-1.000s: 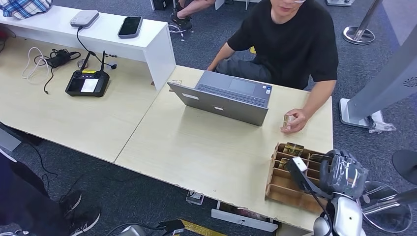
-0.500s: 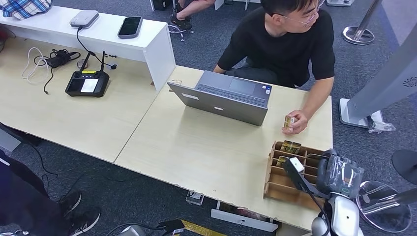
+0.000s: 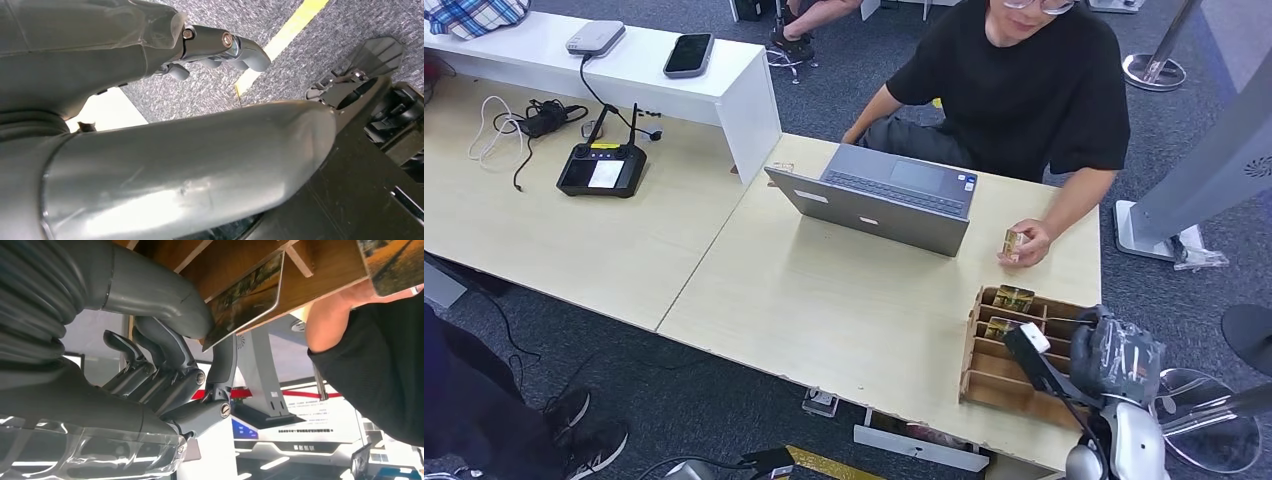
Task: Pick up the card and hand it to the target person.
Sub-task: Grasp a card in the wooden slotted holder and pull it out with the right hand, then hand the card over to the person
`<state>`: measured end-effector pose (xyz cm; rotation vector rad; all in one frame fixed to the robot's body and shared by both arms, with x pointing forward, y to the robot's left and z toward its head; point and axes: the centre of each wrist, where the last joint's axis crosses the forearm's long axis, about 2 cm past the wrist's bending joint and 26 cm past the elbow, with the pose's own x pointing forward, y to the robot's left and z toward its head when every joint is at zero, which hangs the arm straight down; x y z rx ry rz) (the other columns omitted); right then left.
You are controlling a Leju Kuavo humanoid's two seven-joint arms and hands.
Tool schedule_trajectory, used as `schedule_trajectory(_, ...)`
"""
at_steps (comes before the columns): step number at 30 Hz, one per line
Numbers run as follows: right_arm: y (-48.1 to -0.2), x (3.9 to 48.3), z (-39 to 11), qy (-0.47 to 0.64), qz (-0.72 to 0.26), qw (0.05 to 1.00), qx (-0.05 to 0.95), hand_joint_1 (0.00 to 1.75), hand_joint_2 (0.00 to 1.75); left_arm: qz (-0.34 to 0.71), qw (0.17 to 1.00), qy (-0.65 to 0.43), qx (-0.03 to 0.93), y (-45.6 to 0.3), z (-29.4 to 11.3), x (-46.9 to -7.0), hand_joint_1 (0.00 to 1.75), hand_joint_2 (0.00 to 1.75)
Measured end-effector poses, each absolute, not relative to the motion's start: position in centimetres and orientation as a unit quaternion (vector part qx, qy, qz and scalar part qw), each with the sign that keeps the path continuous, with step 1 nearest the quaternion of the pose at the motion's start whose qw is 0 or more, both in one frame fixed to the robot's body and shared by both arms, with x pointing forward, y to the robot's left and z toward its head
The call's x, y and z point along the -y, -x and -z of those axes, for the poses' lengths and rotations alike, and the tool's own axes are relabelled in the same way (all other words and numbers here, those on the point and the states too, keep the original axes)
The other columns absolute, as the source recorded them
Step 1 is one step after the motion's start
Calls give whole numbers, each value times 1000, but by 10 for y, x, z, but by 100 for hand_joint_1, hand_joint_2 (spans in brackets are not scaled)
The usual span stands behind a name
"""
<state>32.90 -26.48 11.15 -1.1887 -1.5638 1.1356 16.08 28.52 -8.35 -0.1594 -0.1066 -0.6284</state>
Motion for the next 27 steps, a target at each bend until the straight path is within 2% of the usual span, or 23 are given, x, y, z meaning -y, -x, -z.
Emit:
schedule_trajectory(5,-326,267,-113,477,-451,419,627,171,175,308,947,78,51,-160,84,-287,0,0)
schedule_trajectory(27,-299,283,-138,415,-384,423,708,175,175,306,947,78,50,-158,84,-289,0,0)
